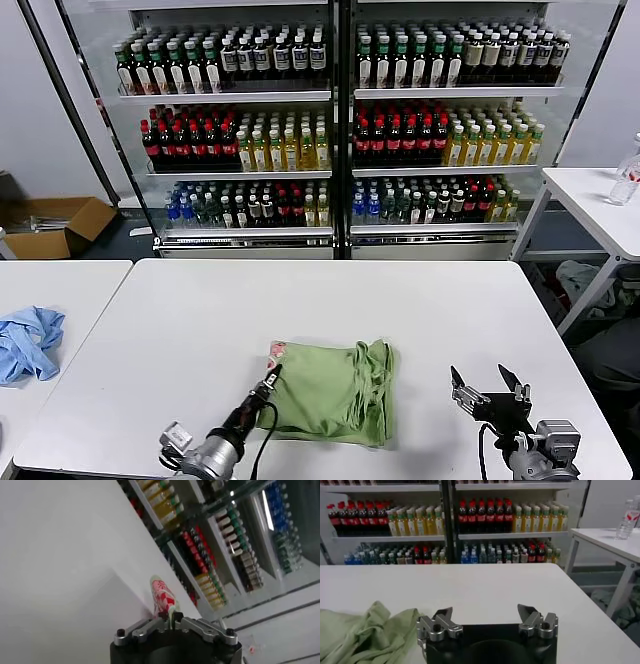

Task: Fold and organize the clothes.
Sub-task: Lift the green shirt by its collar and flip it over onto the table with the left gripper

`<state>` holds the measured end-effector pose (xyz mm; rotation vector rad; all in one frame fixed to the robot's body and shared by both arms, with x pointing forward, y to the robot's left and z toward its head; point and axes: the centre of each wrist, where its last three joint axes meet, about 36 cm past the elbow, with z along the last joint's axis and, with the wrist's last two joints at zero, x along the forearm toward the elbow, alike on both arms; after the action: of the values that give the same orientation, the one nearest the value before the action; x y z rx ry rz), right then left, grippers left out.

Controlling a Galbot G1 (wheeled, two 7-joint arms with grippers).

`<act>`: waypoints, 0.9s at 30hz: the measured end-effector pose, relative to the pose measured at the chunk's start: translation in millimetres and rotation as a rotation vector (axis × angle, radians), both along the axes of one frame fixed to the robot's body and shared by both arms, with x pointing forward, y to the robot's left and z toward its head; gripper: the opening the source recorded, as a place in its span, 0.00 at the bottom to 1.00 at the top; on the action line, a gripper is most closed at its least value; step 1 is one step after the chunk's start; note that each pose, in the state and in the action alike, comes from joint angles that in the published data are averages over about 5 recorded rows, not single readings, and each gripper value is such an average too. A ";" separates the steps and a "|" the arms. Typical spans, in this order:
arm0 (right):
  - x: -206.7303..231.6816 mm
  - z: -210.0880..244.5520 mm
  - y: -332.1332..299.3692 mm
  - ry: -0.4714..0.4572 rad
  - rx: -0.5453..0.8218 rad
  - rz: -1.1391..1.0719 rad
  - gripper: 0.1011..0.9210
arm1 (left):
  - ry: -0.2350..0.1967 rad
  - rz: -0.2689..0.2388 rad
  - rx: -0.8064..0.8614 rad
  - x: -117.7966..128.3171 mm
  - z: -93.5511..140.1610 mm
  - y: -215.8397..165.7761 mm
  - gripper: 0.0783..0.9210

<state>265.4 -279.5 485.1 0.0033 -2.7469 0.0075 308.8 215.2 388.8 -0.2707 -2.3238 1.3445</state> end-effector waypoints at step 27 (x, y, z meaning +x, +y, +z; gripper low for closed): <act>-4.2 15.8 6.3 -0.062 0.027 0.021 0.88 | -0.191 0.152 0.438 8.1 134.3 131.6 0.04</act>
<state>261.2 -273.2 500.9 0.0398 -2.8090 -0.0234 316.8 346.8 523.1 -0.0880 -2.7712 0.8661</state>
